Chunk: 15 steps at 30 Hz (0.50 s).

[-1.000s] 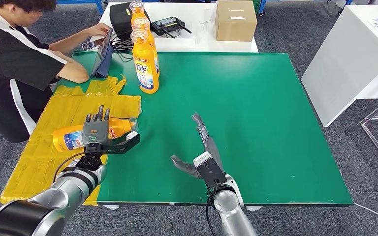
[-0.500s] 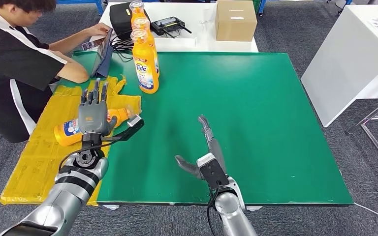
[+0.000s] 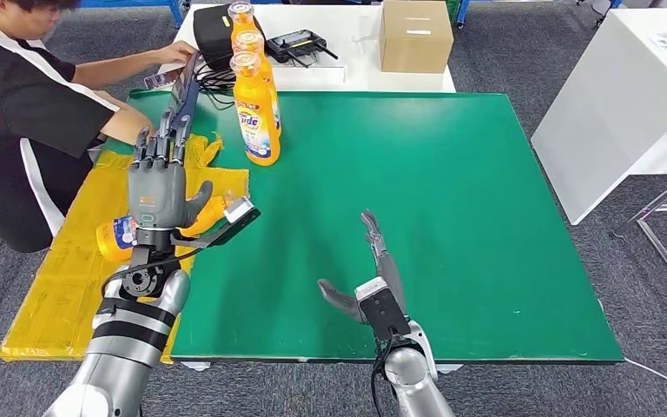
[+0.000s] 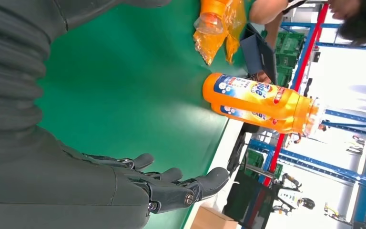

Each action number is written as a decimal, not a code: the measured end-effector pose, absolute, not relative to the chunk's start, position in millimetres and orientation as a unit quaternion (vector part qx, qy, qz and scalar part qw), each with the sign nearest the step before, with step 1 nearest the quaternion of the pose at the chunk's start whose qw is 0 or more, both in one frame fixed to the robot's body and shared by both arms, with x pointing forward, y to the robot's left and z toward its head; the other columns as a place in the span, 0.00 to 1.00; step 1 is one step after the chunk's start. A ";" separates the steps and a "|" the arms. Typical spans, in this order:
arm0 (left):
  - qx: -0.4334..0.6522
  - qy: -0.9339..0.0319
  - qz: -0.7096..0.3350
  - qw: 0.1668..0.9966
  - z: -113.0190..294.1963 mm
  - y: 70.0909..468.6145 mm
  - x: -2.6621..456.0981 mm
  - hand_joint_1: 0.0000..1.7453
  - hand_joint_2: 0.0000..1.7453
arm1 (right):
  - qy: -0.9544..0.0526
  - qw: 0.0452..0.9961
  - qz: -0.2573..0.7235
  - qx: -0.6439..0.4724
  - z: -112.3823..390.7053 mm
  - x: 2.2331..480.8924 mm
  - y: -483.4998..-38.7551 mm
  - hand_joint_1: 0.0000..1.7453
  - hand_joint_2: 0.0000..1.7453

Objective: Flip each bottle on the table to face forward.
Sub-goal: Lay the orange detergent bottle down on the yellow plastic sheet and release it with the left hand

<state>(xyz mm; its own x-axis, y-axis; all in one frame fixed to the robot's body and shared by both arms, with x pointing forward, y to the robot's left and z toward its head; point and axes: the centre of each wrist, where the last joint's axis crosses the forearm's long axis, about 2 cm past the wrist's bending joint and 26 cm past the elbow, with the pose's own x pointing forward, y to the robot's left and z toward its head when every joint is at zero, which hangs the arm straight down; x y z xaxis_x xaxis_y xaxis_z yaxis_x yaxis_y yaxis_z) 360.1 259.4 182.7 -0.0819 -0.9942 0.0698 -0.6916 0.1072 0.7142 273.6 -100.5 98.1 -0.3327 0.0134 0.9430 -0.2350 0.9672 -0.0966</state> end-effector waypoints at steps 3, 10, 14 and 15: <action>0.563 -0.730 -0.266 0.282 181.1 256.5 360.5 0.00 1.00 | -0.810 0.575 0.104 0.058 96.4 271.0 -104.9 0.00 1.00; 0.082 -0.834 -0.098 0.536 108.8 206.3 333.0 0.00 1.00 | -0.804 0.587 0.091 0.023 82.1 247.1 -139.3 0.00 1.00; -0.076 -0.796 -0.043 0.599 72.2 184.5 299.7 0.00 1.00 | -0.800 0.596 0.067 0.000 70.1 230.7 -166.8 0.00 1.00; -0.101 -0.787 -0.032 0.608 66.3 182.5 294.4 0.00 1.00 | -0.800 0.597 0.061 -0.008 68.7 228.0 -172.6 0.00 1.00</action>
